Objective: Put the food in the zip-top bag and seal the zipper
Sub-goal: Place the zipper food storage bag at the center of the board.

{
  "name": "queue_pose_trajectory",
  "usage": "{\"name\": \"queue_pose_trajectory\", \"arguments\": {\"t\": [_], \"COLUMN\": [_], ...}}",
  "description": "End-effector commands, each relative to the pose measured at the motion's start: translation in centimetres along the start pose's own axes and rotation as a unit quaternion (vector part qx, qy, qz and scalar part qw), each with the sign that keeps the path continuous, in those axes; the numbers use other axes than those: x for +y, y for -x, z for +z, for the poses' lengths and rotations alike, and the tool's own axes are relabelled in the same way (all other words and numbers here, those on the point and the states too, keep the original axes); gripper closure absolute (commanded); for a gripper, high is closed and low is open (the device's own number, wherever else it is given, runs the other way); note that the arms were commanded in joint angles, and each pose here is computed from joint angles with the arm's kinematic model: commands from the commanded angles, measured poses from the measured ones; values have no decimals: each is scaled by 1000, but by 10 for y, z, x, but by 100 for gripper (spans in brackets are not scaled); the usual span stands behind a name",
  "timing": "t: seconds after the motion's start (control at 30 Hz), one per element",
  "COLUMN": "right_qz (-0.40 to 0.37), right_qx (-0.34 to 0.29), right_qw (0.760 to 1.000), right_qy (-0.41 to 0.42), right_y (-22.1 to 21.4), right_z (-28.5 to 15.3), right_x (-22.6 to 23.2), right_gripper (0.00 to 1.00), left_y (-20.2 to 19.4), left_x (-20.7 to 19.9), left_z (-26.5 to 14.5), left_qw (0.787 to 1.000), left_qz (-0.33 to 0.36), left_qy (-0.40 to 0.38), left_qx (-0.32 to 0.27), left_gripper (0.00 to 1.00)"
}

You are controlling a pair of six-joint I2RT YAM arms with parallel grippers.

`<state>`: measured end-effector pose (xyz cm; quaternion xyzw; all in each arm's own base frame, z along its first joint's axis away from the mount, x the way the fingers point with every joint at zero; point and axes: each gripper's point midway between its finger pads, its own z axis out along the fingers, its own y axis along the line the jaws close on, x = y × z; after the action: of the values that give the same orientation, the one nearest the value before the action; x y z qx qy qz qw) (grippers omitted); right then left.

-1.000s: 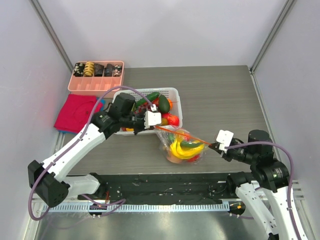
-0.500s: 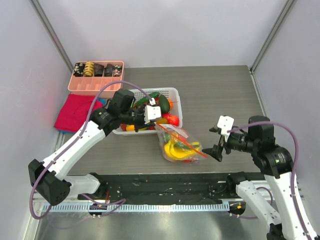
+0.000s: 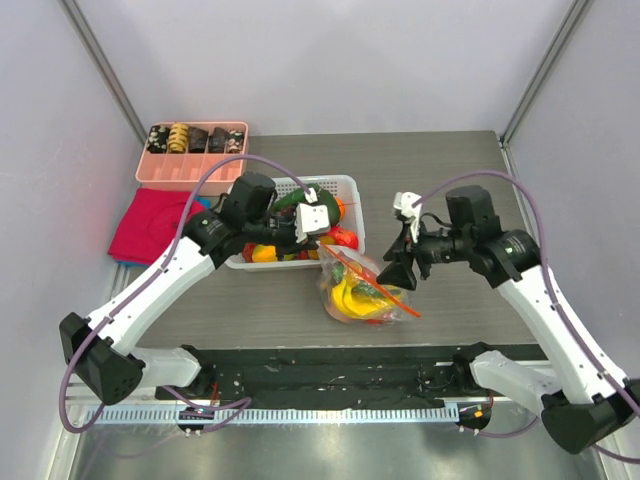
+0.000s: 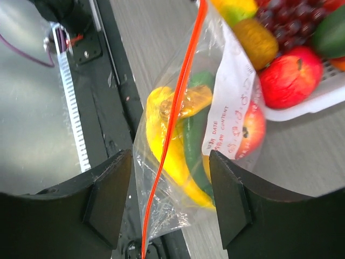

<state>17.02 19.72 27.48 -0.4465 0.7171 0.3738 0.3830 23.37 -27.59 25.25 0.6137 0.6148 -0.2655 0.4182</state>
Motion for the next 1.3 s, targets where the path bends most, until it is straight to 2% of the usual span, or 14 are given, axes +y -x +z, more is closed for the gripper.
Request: {"name": "queue_pose_trajectory", "arguments": {"t": [0.0,0.43,0.63,0.7,0.8,0.83,0.87,0.97,1.03,1.07,1.17,1.2,1.23,1.27], "right_qz": [-28,-65,-69,-68,-69,-71,-72,-81,-92,-93,-79,-71,-62,-49], "right_qx": [40,107,121,121,124,125,125,119,107,108,113,114,118,109], "right_qw": [999,992,990,990,990,990,990,990,990,989,988,987,986,986], "right_qy": [-13,0,-13,-14,-11,-5,4,0,-16,-33,-64,-91,-101,-119], "right_y": [-2,-29,-36,-37,-38,-38,-39,-38,-34,-34,-32,-26,-23,-13], "right_z": [10,45,48,47,44,43,42,31,18,13,-1,-9,-11,-18], "right_x": [-8,-4,-11,-10,-8,-6,-2,5,9,6,7,2,-1,-1], "right_gripper": [36,38,45,53,74,89,99,99,99,99,99,99,99,99], "left_y": [28,28,29,30,31,32,31,33,34,37,42,44,47,51], "left_x": [11,12,12,12,13,14,14,11,10,7,8,7,9,11], "left_z": [-9,-6,-5,-5,-5,-5,-5,-6,-7,-8,-12,-14,-14,-18], "left_qw": [999,999,999,999,999,999,999,999,999,999,998,997,996,995], "left_qz": [20,20,19,20,19,18,15,4,-6,-15,-32,-48,-55,-72], "left_qy": [21,17,14,13,16,18,16,14,12,10,17,21,25,32], "left_qx": [-33,-33,-35,-35,-36,-37,-36,-40,-42,-46,-52,-55,-58,-62], "left_gripper": [100,100,100,100,100,100,100,100,89,72,45,32,27,13]}}
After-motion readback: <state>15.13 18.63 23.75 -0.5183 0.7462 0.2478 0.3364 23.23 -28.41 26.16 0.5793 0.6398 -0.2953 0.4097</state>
